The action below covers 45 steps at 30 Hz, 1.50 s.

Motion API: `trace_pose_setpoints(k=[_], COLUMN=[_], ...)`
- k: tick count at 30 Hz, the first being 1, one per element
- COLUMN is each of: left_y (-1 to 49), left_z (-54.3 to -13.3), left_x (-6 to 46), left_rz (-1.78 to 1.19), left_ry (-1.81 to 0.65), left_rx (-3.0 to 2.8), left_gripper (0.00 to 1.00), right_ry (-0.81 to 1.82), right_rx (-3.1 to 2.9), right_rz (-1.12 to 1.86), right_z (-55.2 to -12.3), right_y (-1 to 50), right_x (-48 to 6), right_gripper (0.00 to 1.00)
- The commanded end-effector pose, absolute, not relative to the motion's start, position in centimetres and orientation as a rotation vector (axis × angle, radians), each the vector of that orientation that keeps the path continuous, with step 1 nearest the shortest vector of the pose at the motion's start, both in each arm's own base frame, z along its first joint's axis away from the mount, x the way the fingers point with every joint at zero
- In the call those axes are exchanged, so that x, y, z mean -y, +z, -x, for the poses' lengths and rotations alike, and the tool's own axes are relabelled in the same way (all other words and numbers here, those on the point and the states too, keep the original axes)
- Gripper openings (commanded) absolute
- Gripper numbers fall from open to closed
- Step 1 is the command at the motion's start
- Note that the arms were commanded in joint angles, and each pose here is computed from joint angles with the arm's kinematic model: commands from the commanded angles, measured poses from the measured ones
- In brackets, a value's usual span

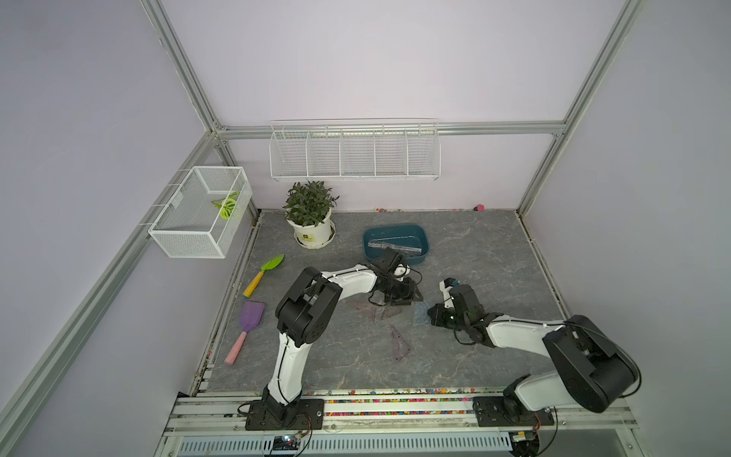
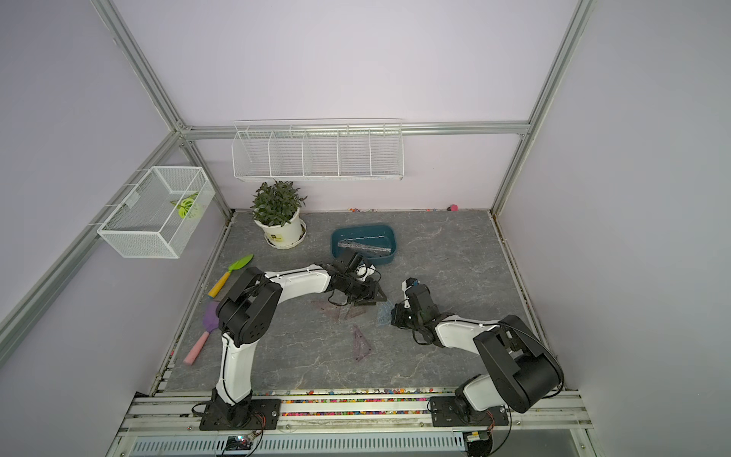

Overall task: Put the scattered rulers into the storage box
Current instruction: Pick up the ruler from the center of the board, then place the ruler in the storage box.

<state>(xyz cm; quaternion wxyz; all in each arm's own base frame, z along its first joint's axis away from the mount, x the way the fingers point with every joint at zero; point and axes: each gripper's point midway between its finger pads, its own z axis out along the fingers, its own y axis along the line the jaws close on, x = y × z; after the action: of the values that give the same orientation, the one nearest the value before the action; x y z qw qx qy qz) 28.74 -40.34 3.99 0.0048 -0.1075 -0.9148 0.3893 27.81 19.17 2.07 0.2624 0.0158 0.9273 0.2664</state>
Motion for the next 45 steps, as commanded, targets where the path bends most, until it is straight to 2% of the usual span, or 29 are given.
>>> trace_pose_setpoints(k=[1, 5, 8, 15, 20, 26, 30, 33, 39, 45], left_y=[0.2, -0.1, -0.2, -0.2, 1.5, 10.3, 17.0, 20.0, 19.8, 16.8], left_z=[-27.3, -27.0, -26.9, -26.8, -27.3, -30.9, -37.0, -42.0, -49.4, -51.7], left_x=[39.7, 40.0, 39.9, 39.8, 40.1, 42.2, 42.1, 41.8, 41.9, 42.0], left_rz=[0.311, 0.316, 0.314, 0.307, 0.324, 0.37, 0.342, 0.292, 0.205, 0.146], left_ry=[1.089, 1.096, 1.097, 1.093, 1.123, 1.331, 1.485, 1.592, 1.613, 1.594], left_rx=[2.833, 2.815, 2.813, 2.809, 2.823, 2.891, 2.979, 3.032, 3.151, 3.172], left_gripper=[0.55, 0.54, 0.48, 0.13, 0.0, 0.0, 0.0, 0.0, 0.0, 0.0], right_ry=[0.599, 0.595, 0.594, 0.599, 0.609, 0.6, 0.629, 0.673, 0.761, 0.774], right_rx=[-2.709, -2.711, -2.713, -2.704, -2.654, -2.539, -2.528, -2.548, -2.551, -2.55], right_rz=[-0.092, -0.093, -0.093, -0.084, -0.064, -0.083, -0.1, -0.096, -0.079, -0.076], right_z=[-23.9, -23.9, -23.8, -24.0, -24.7, -26.4, -27.2, -27.6, -28.2, -27.9], right_y=[-2.5, -2.7, -2.8, -2.4, 0.2, 4.7, 4.8, 3.9, 3.6, 3.4], right_x=[-16.8, -16.7, -16.7, -16.9, -16.7, -14.7, -14.3, -14.8, -15.8, -15.6], right_gripper=[0.07, 0.07, 0.07, 0.07, 0.07, 0.1, 0.1, 0.08, 0.07, 0.08])
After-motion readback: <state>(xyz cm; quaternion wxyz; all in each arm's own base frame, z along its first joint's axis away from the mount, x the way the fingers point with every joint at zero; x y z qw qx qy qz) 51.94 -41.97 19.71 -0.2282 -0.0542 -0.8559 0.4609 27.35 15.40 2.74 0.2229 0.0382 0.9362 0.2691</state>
